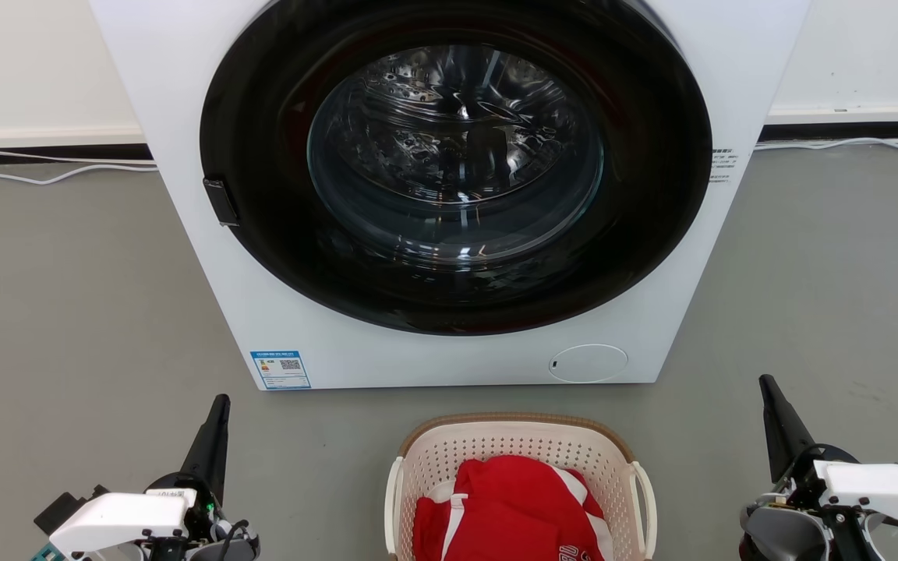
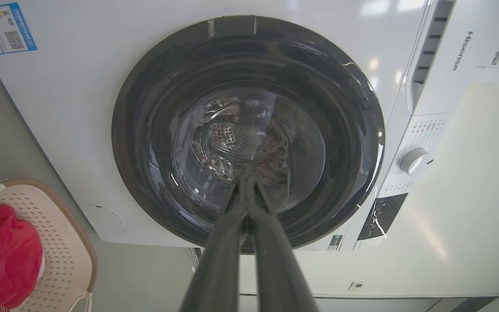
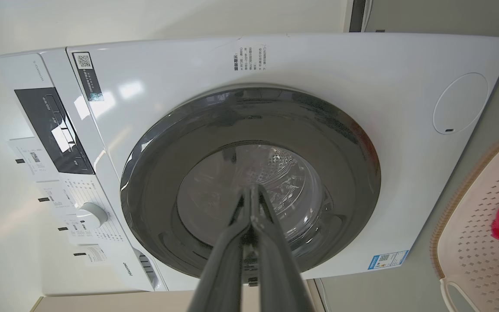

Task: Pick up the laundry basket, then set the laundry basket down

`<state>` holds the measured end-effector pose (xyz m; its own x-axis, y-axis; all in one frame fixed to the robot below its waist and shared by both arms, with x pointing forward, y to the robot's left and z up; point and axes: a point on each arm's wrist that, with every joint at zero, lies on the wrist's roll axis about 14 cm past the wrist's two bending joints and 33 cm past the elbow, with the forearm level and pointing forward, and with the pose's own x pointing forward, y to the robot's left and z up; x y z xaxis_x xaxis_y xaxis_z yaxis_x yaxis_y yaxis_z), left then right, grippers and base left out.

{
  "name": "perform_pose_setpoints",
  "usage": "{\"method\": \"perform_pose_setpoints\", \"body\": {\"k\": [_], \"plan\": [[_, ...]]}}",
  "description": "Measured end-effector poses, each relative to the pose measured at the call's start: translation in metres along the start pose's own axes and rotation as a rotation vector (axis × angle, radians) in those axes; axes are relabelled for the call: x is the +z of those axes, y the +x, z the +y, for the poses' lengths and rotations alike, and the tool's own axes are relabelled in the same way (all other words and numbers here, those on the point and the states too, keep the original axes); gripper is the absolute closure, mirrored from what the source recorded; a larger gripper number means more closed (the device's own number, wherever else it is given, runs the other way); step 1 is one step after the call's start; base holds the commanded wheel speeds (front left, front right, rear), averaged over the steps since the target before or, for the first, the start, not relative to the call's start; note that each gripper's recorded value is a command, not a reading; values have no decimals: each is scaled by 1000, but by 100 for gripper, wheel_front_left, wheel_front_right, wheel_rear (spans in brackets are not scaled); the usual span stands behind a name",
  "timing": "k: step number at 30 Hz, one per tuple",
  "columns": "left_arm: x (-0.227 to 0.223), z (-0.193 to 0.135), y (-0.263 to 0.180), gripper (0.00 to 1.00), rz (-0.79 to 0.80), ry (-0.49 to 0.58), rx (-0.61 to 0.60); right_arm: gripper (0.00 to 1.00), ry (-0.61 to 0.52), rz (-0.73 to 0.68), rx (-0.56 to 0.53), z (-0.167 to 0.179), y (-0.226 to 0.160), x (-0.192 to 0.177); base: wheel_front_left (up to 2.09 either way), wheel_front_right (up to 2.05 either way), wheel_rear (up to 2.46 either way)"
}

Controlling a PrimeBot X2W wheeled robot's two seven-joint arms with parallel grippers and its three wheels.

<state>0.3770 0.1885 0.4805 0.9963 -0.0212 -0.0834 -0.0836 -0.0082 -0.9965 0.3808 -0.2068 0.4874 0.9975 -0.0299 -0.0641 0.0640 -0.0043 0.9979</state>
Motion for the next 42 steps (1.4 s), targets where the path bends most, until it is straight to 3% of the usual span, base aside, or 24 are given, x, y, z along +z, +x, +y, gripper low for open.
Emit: {"method": "perform_pose_setpoints", "body": {"k": [30,31,32,33,34,37,42], "plan": [[0,0,0,100,0,0,0,100,0,0,0,0,0,0,0,0,0],[0,0,0,0,0,0,0,0,0,0,0,0,0,0,0,0,0],[0,1,0,100,0,-1,3,100,0,0,-2,-1,0,0,0,0,0],[0,5,-1,100,-2,-3,14,100,1,1,-12,-4,-1,-1,0,0,0],[-1,11,-3,0,-2,-7,34,0,3,2,-30,-10,-3,-1,0,0,0],[-1,28,-11,0,-6,-14,83,0,8,2,-69,-24,-9,-2,0,0,0],[-2,27,-12,0,-13,-11,79,0,6,4,-65,-22,-10,-4,0,0,0]]}}
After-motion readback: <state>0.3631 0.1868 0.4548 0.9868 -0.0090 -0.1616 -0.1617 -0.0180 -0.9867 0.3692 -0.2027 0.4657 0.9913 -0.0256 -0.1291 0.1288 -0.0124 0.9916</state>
